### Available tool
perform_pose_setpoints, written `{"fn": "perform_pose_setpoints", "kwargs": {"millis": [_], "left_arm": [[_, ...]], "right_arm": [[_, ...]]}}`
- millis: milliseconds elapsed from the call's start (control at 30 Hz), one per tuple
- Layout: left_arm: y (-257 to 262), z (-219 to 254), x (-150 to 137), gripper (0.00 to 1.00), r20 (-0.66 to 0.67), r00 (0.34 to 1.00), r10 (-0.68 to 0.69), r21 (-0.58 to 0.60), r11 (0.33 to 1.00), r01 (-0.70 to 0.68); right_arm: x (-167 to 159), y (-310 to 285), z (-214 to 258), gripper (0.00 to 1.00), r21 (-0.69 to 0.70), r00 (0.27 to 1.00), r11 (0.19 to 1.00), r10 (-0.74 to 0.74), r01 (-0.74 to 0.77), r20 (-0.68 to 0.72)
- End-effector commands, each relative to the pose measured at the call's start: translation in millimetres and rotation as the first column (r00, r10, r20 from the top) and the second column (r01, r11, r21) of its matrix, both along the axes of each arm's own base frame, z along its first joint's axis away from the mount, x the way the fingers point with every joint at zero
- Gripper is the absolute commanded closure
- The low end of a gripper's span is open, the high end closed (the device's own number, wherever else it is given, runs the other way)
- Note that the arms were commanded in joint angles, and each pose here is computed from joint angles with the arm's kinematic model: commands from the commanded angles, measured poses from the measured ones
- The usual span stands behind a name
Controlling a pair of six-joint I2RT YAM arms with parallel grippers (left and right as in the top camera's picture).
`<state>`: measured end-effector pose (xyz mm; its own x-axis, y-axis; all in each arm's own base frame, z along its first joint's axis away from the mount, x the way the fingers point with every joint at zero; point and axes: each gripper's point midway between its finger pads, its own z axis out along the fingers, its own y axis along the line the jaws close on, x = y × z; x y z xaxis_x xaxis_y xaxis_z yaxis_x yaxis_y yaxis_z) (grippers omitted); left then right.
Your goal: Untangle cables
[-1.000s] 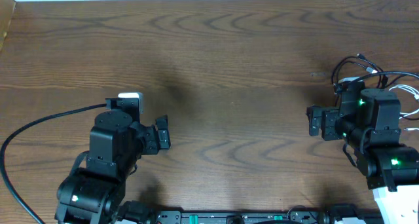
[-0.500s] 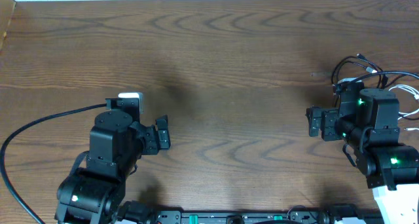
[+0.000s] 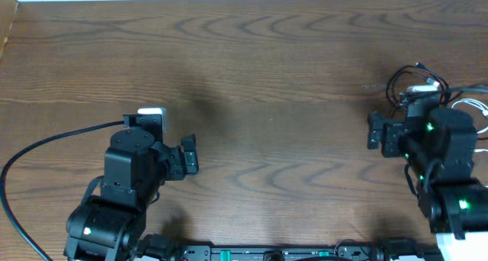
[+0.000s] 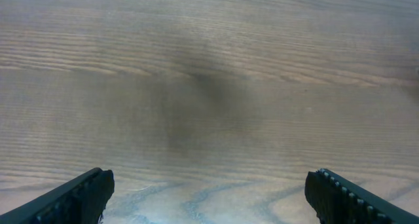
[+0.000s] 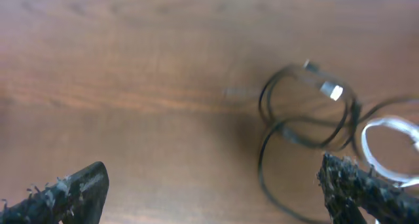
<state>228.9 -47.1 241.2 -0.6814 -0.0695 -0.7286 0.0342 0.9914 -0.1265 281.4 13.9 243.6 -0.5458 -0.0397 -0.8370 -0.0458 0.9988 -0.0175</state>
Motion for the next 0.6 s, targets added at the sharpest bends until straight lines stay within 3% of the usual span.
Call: {"fn": "perform_pose_setpoints", "kwargs": {"millis": [0, 200, 567], "left_arm": [[1.8, -2.6, 0.4, 0.02, -0.003, 1.0, -0.001, 0.019, 1.0, 0.001], [1.8, -2.6, 0.4, 0.02, -0.003, 1.0, -0.001, 0.019, 1.0, 0.001], [1.8, -2.6, 0.4, 0.02, -0.003, 1.0, -0.001, 0.019, 1.0, 0.001]], "right_arm": [[-6.1, -4.5, 6.5, 0.01, -0.021, 0.997, 1.0, -0.009, 0.011, 0.082], [-11.5, -4.8, 8.0, 0.01, -0.004, 0.952, 1.0, -0.012, 0.014, 0.304], [-26.8, -4.6, -11.0, 0.01, 0.025, 0.758, 1.0, -0.018, 0.002, 0.652]]}}
